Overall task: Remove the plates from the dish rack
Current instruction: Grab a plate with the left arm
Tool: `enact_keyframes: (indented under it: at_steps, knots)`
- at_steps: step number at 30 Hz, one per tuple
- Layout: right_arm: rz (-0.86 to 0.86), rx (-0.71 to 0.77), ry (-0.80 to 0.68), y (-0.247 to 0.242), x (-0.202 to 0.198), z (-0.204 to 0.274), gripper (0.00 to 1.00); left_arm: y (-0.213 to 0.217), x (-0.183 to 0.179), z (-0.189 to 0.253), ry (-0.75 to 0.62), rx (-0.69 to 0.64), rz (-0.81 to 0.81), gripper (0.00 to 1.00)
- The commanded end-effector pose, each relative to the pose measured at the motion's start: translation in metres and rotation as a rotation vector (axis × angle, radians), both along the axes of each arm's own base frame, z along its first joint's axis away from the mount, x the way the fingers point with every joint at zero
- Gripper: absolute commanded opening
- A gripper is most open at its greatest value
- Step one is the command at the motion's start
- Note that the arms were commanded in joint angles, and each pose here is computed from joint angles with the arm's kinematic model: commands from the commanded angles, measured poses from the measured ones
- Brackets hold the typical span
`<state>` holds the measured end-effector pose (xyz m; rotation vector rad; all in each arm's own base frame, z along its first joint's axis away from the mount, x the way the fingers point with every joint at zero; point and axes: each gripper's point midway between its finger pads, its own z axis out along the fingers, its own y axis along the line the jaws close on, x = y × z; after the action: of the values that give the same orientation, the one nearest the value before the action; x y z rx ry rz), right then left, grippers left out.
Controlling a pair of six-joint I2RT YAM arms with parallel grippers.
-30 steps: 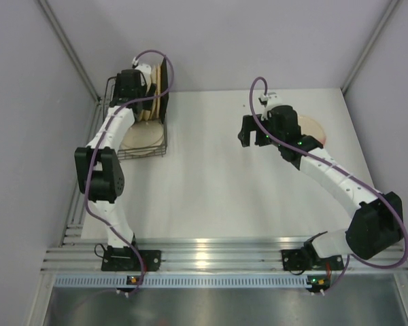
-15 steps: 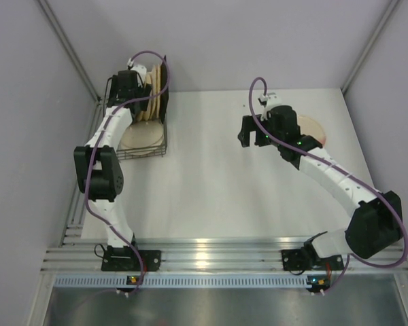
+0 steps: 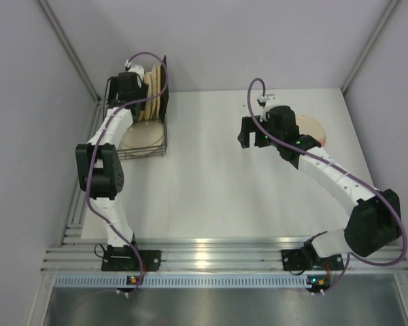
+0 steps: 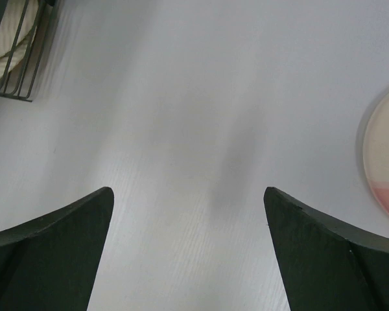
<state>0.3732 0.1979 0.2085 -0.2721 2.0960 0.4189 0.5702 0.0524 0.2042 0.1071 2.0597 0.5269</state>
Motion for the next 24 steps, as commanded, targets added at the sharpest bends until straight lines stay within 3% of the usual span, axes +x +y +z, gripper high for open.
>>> enact_keyframes:
  at_steps: [1, 6, 12, 22, 24]
  knots:
    - [0.009, 0.001, -0.032, 0.006, 0.005, 0.014, 0.99, 0.047, 0.001, 0.008, -0.099, 0.087, 0.214, 0.91]
    - [0.010, -0.004, -0.024, 0.006, 0.006, 0.012, 1.00, 0.059, -0.003, 0.017, -0.181, 0.118, 0.289, 0.87]
    - [0.009, -0.005, -0.020, 0.007, 0.007, 0.010, 1.00, 0.036, 0.012, 0.009, -0.234, 0.033, 0.155, 0.83]
    - [-0.009, -0.018, -0.021, 0.003, 0.009, 0.009, 1.00, 0.046, 0.031, -0.022, -0.250, -0.116, 0.104, 0.63]
    - [-0.010, -0.021, -0.024, 0.003, 0.009, 0.010, 1.00, 0.045, 0.031, -0.027, -0.244, -0.125, 0.096, 0.52]
